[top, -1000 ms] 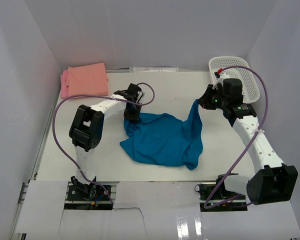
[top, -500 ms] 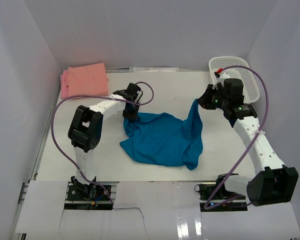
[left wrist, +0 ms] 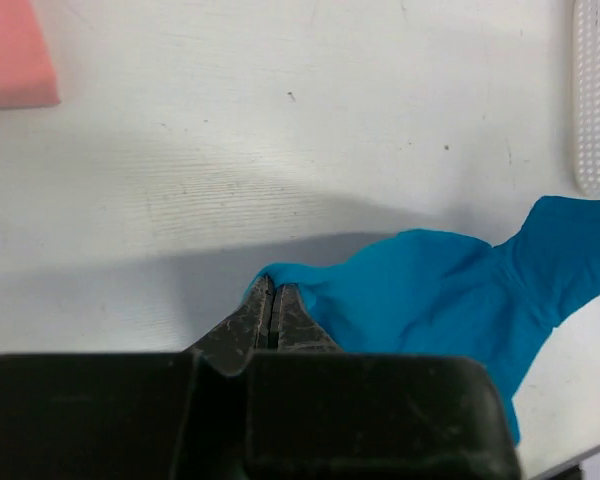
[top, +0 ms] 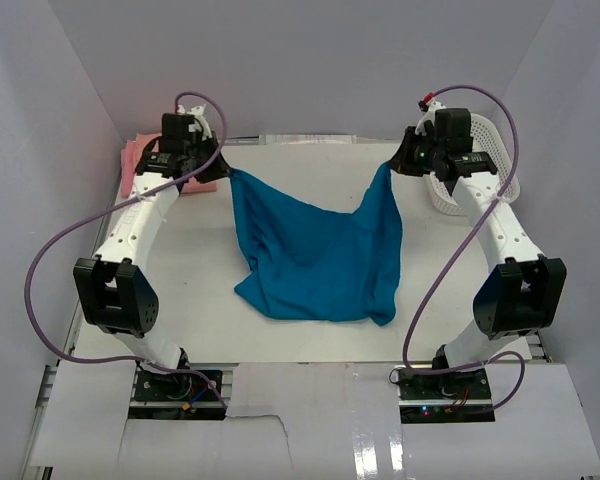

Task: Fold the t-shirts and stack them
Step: Flatten out the tshirt

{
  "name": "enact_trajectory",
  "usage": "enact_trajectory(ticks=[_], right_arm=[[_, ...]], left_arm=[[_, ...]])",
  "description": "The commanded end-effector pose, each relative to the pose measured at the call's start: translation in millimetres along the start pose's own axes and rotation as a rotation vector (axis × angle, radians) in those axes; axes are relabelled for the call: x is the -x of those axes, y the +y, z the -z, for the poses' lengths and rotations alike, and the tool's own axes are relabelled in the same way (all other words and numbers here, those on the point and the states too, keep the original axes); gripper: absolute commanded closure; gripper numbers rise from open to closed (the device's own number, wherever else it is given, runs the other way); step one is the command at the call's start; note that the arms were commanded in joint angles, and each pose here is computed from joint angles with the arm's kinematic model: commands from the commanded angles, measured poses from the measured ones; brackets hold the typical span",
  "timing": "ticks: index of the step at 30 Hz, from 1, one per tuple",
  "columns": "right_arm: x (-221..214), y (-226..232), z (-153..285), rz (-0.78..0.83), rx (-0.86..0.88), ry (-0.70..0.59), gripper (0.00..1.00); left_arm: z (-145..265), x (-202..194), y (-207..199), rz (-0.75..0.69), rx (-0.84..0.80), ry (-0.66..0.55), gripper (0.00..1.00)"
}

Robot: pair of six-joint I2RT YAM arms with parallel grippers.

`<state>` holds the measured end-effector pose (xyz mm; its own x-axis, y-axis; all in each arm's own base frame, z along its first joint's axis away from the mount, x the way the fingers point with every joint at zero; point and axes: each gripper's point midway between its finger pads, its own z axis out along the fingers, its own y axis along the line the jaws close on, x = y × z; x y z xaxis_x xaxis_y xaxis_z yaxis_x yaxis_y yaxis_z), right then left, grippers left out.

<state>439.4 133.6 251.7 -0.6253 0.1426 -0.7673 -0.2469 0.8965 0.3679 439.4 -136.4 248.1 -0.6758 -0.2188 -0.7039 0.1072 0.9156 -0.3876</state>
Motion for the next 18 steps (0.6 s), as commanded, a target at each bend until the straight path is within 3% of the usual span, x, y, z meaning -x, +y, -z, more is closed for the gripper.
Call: enact_trajectory(ticks=[1,9,18], right_arm=[[52,9,27,0.036,-0.017,-0.130,0.92],[91,42,106,0.123,0.021,-0.305,0.92],[58,101,210,0.229,0.225,-0.399,0.92]], left_arm=[[18,10,9,0.153,-0.111,0.028,1.00],[91,50,11,0.152,-0.091,-0.202,1.00],[209,64,-37,0.018,-0.202,-0.461,1.00]])
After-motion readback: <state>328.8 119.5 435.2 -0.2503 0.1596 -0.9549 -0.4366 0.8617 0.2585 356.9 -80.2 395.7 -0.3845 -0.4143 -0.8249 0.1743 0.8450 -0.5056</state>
